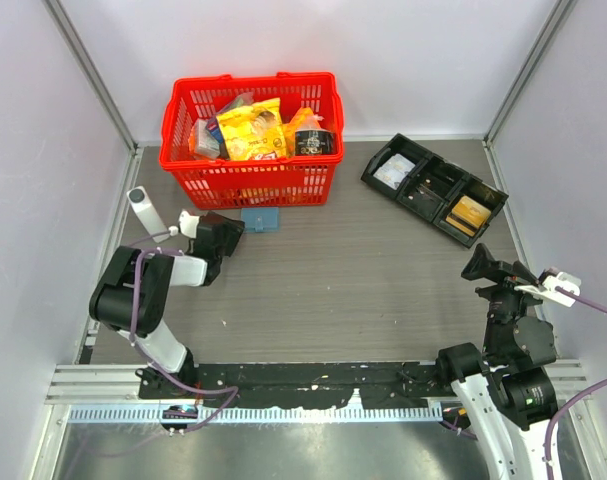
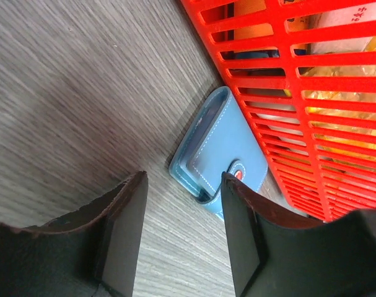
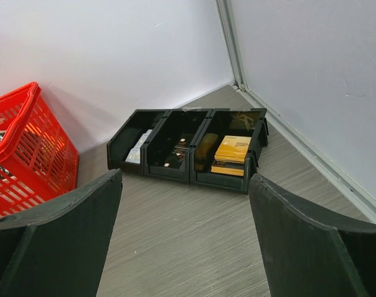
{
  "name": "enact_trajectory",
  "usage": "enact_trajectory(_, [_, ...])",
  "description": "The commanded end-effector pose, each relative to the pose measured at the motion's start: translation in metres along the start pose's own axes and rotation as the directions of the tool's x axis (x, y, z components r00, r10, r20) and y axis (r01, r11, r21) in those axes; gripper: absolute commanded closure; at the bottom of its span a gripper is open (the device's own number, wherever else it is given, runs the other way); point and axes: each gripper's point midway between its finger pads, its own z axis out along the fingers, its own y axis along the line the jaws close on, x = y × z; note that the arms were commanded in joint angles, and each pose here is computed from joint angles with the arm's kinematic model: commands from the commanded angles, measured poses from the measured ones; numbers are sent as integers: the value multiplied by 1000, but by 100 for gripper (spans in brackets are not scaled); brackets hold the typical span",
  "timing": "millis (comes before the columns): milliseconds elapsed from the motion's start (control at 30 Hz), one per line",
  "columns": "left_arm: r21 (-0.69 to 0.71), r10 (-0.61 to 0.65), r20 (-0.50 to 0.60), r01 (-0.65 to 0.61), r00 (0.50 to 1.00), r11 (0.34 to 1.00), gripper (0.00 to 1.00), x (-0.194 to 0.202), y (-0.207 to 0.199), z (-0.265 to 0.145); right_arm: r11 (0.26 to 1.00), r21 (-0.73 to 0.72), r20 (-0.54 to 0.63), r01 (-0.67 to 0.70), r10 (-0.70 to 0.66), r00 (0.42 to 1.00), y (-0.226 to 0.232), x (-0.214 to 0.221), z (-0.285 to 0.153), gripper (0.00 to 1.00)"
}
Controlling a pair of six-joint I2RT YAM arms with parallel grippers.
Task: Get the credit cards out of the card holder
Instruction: Move the card holder to the center of the board.
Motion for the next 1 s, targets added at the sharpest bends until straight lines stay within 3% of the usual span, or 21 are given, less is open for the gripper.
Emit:
enact_trajectory(0, [51,-13,38,11,999,999,48,-5,-16,12,999,-30,17,-13,14,1000,6,-5,0,14])
enact_trajectory(300, [44,-7,23,6,1000,999,57,3,-12,27,999,-47,15,-12,13,1000,9,-5,0,15])
enact_trajectory(367, [54,-8,17,7,1000,999,64,5,-15,29,999,-47,15,-10,11,1000,9,-4,0,15])
enact_trajectory(500, [61,-5,18,3,1000,998,65,5,-16,31,998,-56,12,-11,11,1000,11,-4,0,15])
enact_trajectory(700, [69,7,2,-7,1000,998,81,8,-16,31,998,-66,13,-6,7,1000,12,-4,0,16])
enact_trajectory(833, [92,19,-27,-16,999,996,99,14,-17,27,998,-70,10,-3,3,1000,13,-3,0,16])
enact_trajectory(967, [101,32,-39,-28,999,995,100,15,-17,20,998,-70,9,6,-5,1000,13,-2,0,18])
